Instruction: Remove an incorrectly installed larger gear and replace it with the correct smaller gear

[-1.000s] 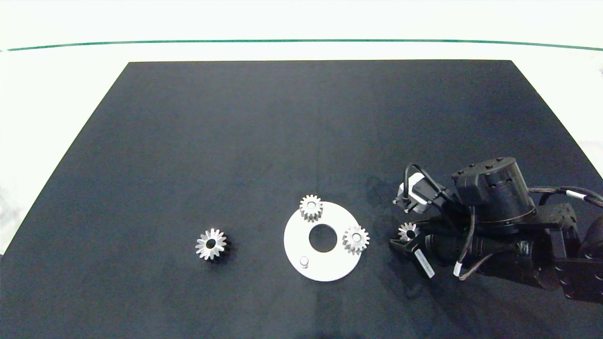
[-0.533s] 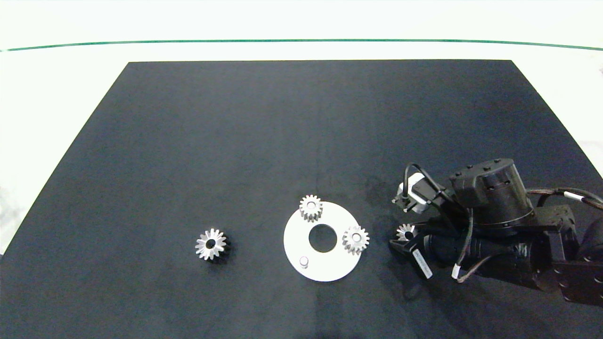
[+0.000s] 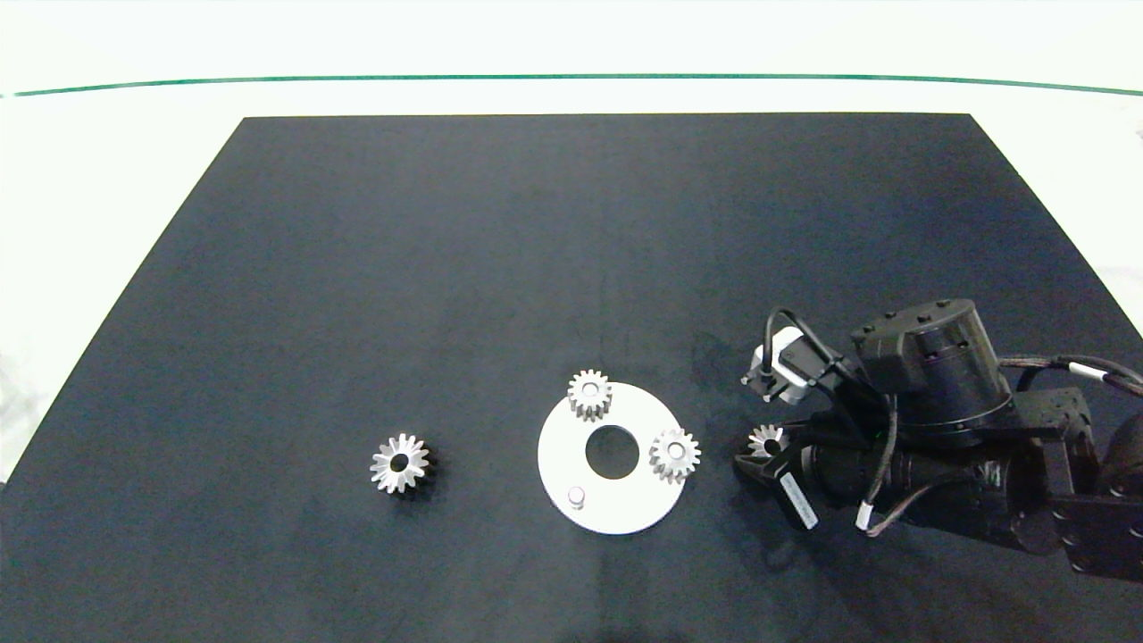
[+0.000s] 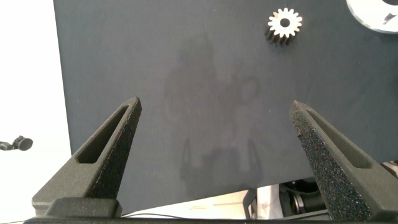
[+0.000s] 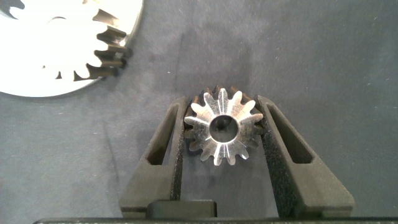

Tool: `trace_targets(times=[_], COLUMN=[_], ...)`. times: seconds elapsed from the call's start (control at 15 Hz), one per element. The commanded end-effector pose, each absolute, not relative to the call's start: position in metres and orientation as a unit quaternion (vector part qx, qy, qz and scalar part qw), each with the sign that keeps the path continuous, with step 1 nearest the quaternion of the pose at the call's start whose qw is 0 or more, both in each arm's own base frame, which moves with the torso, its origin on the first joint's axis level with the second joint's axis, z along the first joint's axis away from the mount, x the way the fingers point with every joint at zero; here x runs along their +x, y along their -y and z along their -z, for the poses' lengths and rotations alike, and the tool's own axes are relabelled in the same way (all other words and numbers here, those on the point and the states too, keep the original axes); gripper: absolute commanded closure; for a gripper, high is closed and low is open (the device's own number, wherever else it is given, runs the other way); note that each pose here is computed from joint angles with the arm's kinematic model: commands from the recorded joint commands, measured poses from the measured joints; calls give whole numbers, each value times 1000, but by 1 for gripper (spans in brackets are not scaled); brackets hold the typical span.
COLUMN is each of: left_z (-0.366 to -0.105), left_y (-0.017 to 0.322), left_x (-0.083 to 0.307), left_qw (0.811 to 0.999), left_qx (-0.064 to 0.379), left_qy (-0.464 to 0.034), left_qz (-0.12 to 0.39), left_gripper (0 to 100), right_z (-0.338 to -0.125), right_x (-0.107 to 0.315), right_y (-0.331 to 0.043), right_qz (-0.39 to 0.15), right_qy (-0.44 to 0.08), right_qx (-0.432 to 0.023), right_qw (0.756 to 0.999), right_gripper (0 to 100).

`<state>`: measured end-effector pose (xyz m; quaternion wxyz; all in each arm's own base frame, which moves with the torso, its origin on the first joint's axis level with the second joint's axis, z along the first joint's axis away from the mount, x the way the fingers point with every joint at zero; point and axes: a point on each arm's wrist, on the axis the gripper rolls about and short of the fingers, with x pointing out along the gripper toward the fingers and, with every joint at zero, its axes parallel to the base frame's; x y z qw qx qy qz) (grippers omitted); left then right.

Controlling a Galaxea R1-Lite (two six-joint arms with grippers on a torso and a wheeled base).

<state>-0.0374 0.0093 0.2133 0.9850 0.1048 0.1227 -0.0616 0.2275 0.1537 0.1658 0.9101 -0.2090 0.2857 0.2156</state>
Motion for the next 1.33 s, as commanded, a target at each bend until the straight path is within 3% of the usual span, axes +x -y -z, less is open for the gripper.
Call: trace_targets(times=[0.07, 0.4, 0.73, 1.13, 1.33], left_z=[-209, -204, -203, -200, -198], left_y=[-9, -10, -10, -11, -13], left_x=[-37, -39, -39, -48, -56], left_qw=[984, 984, 984, 987, 990], left_qx=[106, 106, 106, 103, 96], left_qy=[-129, -128, -130, -110, -90], left_qz=[62, 61, 60, 54, 50], left_gripper=[0, 0, 0, 0, 0], right_z=[-180, -192, -217, -226, -222], right_x=[216, 206, 206, 199, 200], right_y=[-155, -159, -176, -208, -221], right_qz=[-227, -237, -262, -306, -309], right_qy=[-262, -239, -207, -236, -240], right_qx=[-203, -201, -195, -251, -262], right_qw=[916, 920, 922, 888, 882], right_gripper=[84, 84, 84, 84, 84])
